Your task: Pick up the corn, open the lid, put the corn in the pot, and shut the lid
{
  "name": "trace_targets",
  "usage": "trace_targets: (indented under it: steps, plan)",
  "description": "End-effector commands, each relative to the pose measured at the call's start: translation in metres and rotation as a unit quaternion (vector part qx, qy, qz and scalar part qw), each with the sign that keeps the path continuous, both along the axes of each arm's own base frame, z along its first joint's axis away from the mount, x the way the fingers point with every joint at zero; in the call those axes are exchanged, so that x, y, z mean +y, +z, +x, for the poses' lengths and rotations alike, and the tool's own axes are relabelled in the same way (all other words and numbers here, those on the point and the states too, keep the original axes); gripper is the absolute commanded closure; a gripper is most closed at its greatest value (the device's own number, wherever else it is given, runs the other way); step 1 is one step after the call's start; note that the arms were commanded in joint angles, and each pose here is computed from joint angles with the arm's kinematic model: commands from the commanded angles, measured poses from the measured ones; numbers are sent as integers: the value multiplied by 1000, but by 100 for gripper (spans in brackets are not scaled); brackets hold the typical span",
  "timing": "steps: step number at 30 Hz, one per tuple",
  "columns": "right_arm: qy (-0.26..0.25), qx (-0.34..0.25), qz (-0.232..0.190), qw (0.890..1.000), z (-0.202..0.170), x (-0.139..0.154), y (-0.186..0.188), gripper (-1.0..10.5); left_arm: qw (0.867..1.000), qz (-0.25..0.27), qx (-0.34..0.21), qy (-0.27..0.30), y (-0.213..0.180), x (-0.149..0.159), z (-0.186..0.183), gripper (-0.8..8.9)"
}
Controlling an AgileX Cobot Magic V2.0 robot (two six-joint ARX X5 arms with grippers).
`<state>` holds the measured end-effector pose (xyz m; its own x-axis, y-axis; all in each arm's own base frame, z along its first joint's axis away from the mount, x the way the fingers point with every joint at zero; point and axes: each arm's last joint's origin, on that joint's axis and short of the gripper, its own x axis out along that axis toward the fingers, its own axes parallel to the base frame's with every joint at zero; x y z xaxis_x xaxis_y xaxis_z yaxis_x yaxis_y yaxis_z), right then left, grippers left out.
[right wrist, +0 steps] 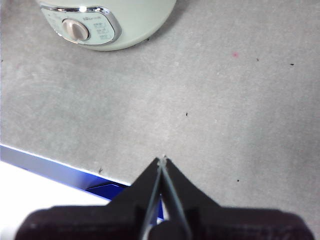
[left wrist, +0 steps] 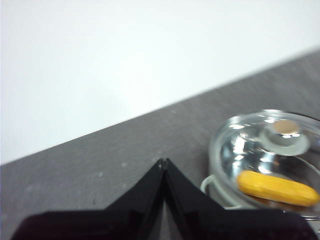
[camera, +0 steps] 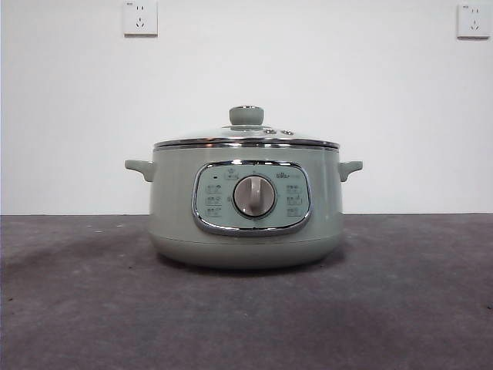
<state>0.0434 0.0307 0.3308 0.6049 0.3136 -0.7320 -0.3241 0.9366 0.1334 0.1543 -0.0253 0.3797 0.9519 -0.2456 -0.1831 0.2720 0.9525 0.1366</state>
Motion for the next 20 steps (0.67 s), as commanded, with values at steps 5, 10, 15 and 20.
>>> trace_targets:
  steps: [5,10,15,20]
  plan:
    - [-4,2,1,1000,1,0,-2,947,993,-93,21,73,-162,18,-35,816]
    - [-4,2,1,1000,1,0,-2,947,991,-103,13,87,-209,21,-50,816]
    - [-4,2,1,1000,1,0,-2,947,991,-103,2,87,-228,22,-54,816]
    - [-4,2,1,1000,1,0,-2,947,989,-95,13,117,-231,23,-57,816]
